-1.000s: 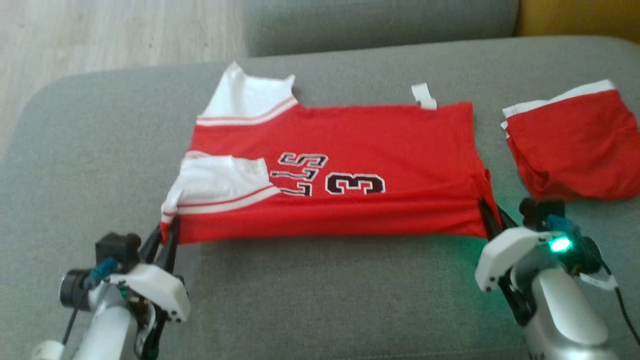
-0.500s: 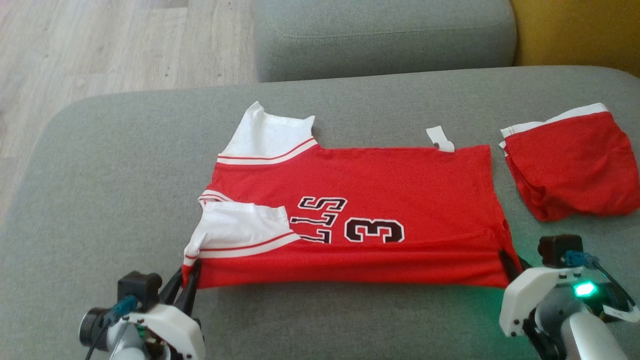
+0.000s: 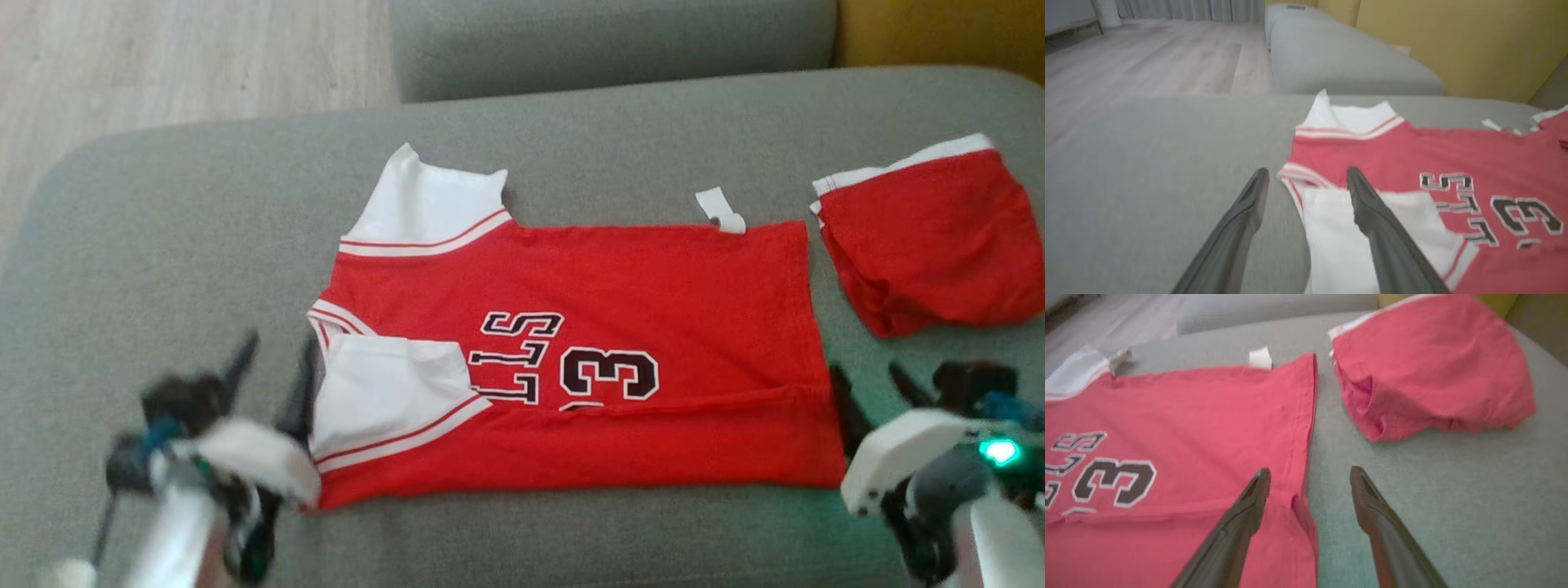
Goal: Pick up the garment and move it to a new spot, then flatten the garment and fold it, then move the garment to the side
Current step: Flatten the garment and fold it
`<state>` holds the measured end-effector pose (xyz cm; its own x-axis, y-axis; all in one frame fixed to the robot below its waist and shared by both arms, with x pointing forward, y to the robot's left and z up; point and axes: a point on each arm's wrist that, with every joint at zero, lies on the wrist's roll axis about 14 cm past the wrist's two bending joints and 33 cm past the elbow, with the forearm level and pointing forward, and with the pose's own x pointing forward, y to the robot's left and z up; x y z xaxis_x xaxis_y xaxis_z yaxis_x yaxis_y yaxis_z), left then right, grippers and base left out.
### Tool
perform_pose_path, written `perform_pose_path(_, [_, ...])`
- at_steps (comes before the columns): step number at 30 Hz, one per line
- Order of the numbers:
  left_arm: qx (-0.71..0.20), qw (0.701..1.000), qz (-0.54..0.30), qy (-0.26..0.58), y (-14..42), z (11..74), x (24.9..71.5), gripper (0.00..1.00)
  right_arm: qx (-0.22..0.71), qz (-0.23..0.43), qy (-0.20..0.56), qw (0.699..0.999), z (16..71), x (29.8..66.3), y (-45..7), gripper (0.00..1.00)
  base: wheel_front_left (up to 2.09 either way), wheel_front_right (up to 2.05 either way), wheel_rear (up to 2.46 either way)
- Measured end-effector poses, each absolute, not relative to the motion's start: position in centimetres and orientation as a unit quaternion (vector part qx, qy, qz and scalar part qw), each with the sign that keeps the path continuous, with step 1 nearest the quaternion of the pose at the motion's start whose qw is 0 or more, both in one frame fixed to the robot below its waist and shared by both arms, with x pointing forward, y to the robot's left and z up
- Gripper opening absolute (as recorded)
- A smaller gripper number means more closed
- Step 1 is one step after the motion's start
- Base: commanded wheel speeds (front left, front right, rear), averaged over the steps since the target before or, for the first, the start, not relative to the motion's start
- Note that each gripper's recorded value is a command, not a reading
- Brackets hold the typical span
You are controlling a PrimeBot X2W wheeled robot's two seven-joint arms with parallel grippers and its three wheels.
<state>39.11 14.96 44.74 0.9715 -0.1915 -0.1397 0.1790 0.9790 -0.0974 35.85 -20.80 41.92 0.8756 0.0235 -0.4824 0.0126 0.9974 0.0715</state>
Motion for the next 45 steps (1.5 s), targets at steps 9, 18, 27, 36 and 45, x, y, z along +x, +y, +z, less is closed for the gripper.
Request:
perform_pose_path(9, [0.014, 0.988, -0.154, 0.0, 14.1, 51.2, 48.3, 1.0, 0.018, 0.008, 0.147, 0.989, 47.0, 42.7, -20.5, 1.0, 0.0, 0.0, 0.0])
perform_pose_path(18, [0.077, 0.964, -0.226, 0.118, 11.4, 48.8, 55.5, 1.0, -0.012, 0.029, 0.126, 0.992, 47.9, 47.9, -19.7, 1.0, 0.0, 0.0, 0.0])
perform_pose_path(27, [0.11, 0.928, -0.261, 0.241, 11.0, 42.8, 59.8, 1.0, -0.056, 0.046, 0.142, 0.987, 46.1, 50.6, -20.2, 1.0, 0.0, 0.0, 0.0])
perform_pose_path(36, [0.092, 0.912, -0.277, 0.289, 9.1, 38.7, 62.7, 1.0, -0.07, 0.037, 0.148, 0.986, 44.7, 51.9, -21.6, 1.0, 0.0, 0.0, 0.0])
perform_pose_path(45, [0.113, 0.89, -0.296, 0.329, 8.1, 35.8, 62.4, 1.0, -0.068, 0.032, 0.167, 0.983, 43.0, 51.5, -22.0, 1.0, 0.0, 0.0, 0.0])
